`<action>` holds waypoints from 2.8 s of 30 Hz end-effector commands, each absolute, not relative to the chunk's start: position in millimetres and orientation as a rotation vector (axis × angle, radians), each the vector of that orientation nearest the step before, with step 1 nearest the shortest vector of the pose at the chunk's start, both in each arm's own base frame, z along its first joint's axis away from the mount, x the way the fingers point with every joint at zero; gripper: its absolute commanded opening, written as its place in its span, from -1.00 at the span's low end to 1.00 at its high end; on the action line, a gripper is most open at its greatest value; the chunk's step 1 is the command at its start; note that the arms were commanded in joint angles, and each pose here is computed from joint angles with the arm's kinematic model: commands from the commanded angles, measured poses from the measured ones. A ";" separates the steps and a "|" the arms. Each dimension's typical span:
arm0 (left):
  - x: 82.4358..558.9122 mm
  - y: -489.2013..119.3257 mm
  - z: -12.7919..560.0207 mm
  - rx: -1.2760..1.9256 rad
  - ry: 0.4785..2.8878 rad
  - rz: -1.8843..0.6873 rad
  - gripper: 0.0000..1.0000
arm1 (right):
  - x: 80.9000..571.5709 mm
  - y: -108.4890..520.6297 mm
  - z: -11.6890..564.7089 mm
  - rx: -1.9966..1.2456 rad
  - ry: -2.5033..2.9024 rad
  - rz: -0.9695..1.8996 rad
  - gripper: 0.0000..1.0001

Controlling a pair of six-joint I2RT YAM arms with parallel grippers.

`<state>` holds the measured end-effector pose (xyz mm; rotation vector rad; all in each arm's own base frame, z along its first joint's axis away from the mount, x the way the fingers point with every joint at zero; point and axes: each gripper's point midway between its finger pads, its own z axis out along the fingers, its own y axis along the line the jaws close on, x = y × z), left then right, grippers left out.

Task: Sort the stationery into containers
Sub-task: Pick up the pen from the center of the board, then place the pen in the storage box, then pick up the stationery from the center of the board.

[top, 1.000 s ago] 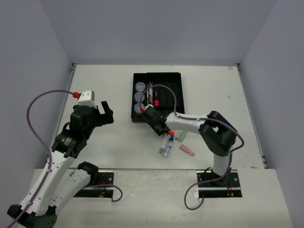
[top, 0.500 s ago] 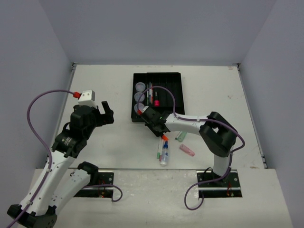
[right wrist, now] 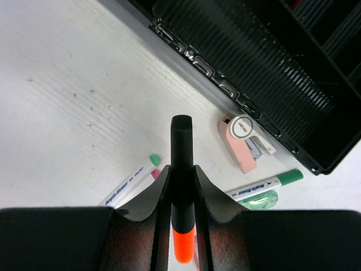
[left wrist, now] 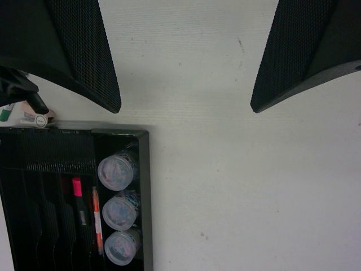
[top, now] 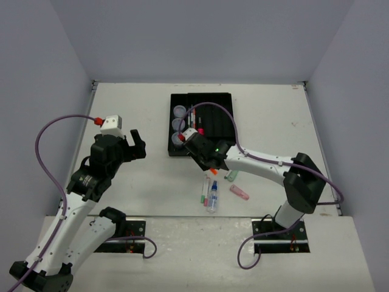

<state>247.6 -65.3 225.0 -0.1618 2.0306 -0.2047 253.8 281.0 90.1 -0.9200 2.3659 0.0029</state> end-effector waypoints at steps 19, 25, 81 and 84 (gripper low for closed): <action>252.3 -63.2 232.9 -0.140 1.988 -0.195 1.00 | 470.7 306.2 181.1 -0.053 2.357 0.324 -0.99; 252.5 -63.6 233.4 -0.139 1.987 -0.197 1.00 | 485.9 307.6 147.9 -0.048 2.403 0.304 -0.94; 252.5 -65.6 233.8 -0.129 1.986 -0.207 1.00 | 287.8 233.2 161.0 0.006 2.398 0.222 0.97; 252.7 -66.4 234.6 -0.127 1.985 -0.211 1.00 | 255.3 239.6 140.0 -0.006 2.461 0.290 0.98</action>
